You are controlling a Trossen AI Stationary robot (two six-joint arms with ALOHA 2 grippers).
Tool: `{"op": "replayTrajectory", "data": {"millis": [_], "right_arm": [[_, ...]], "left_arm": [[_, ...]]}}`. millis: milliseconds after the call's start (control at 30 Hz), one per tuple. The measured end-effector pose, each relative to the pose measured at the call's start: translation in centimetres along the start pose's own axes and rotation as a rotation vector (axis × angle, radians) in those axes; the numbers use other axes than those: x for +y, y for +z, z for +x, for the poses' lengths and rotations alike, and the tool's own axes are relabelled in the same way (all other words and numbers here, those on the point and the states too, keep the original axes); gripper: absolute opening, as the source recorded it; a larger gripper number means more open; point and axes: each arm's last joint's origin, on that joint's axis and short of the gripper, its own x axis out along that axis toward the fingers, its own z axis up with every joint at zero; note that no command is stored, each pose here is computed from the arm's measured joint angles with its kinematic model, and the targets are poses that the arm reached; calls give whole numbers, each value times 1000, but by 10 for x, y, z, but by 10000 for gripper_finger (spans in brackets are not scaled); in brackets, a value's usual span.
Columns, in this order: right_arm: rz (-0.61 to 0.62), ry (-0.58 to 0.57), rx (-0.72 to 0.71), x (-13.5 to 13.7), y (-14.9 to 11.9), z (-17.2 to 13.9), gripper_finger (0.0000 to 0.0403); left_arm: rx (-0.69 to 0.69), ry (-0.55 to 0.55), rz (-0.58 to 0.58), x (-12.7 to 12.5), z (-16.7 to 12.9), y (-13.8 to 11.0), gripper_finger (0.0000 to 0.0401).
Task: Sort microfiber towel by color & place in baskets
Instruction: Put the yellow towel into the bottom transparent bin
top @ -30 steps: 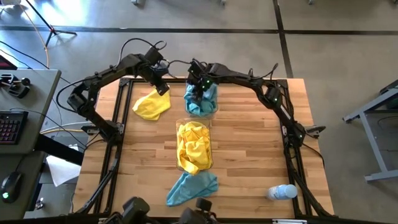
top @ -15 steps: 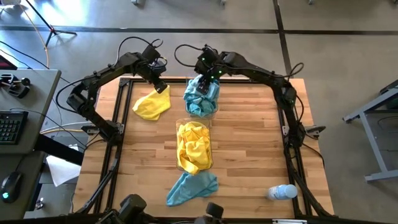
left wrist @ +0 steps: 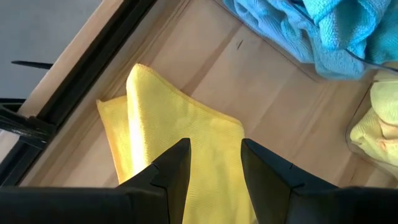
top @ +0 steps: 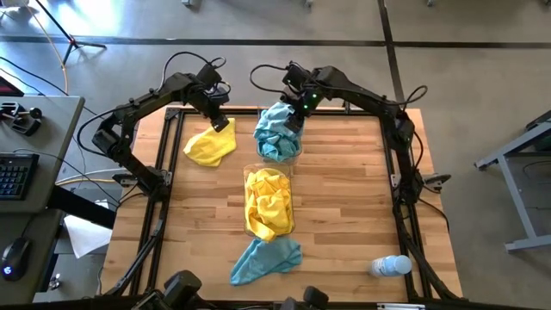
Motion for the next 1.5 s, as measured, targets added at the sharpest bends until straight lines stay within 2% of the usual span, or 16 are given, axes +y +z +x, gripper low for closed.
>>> {"op": "replayTrajectory", "data": {"millis": [233, 500, 567, 667, 767, 867, 933, 1033, 1067, 1267, 1367, 1500], "right_arm": [[30, -135, -37, 3, -5, -25, 165], [54, -191, -15, 17, -13, -35, 165], [47, -203, -35, 22, -12, -37, 165], [31, -202, -83, 26, -9, -40, 165], [25, -201, -134, 26, -4, -41, 165], [27, -200, -149, 27, -4, -44, 165], [28, -200, -138, 27, -5, -45, 165], [27, -200, -104, 29, -9, -44, 165], [33, -200, -78, 29, -11, -44, 165], [56, -215, 120, 31, -31, -44, 165], [20, -225, 156, 45, -38, -51, 165], [-52, -306, 149, 70, -60, -61, 165]], "left_arm": [[16, 0, 0, 5, 10, -9, 131], [156, -33, -133, 6, 61, -72, 131], [170, 6, -168, 4, 71, -83, 131], [213, 133, -196, 3, 84, -99, 131], [213, 200, -142, -6, 89, -98, 131], [233, 196, -124, -11, 95, -98, 119], [237, 191, -144, -13, 98, -98, 88], [238, 175, -158, -18, 99, -97, 21], [234, 170, -163, -20, 99, -96, 13], [220, 118, -173, -30, 96, -97, 4], [224, 115, -214, -35, 94, -97, 3], [193, 125, -253, -48, 86, -96, 1]]}}
